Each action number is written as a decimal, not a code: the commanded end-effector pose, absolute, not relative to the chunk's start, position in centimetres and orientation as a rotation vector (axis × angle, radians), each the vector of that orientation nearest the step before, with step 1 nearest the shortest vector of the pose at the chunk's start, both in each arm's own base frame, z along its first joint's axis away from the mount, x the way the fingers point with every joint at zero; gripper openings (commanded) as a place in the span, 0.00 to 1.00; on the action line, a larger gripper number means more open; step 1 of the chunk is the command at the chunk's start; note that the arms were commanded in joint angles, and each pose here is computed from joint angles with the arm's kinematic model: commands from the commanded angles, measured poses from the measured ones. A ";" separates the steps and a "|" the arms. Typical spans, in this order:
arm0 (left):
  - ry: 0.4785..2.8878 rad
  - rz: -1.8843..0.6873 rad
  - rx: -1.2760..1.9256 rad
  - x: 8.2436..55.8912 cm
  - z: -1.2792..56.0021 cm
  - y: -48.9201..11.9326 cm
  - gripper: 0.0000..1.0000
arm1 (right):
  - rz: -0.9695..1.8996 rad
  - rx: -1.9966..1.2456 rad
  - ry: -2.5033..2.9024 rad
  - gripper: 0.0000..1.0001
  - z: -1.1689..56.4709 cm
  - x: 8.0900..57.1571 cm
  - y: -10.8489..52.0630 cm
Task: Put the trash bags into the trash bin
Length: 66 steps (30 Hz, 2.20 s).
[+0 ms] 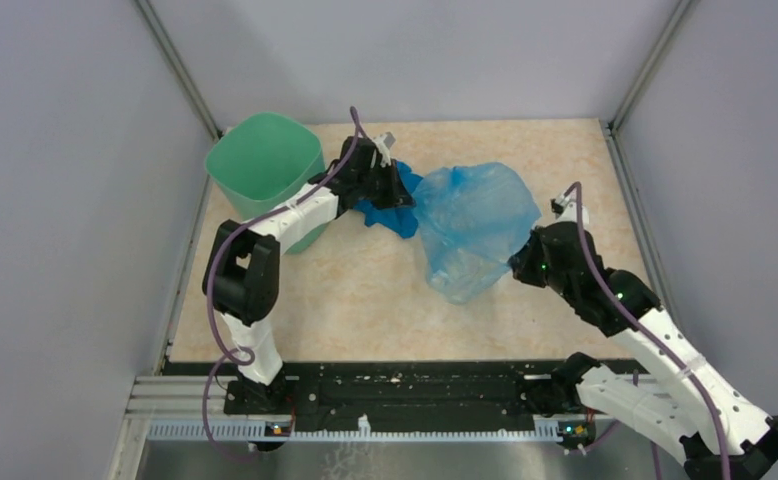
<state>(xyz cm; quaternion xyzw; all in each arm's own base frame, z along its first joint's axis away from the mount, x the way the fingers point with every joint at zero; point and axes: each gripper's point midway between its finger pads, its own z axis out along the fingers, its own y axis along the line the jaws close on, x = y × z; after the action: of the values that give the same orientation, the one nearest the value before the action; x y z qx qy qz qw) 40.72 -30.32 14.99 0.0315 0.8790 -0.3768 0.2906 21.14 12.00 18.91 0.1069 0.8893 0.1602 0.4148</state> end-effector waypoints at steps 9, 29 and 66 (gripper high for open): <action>2.166 -1.111 0.403 35.8 24.3 -33.0 0.48 | 0.536 0.073 2.042 0.00 33.6 24.2 15.5; 1.910 -1.028 0.778 26.5 29.4 -31.0 0.81 | 0.578 -0.006 2.057 0.00 34.5 30.6 21.5; 1.949 -0.912 0.568 22.3 33.3 -36.1 0.00 | 0.618 -0.210 2.059 0.02 34.8 30.9 24.8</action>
<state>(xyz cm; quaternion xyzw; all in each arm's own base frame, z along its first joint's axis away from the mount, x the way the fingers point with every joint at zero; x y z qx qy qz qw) 19.91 -37.82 32.35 0.3064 0.7512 -0.4091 0.4176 30.72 23.12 33.31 -0.0608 0.8552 0.2302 0.4603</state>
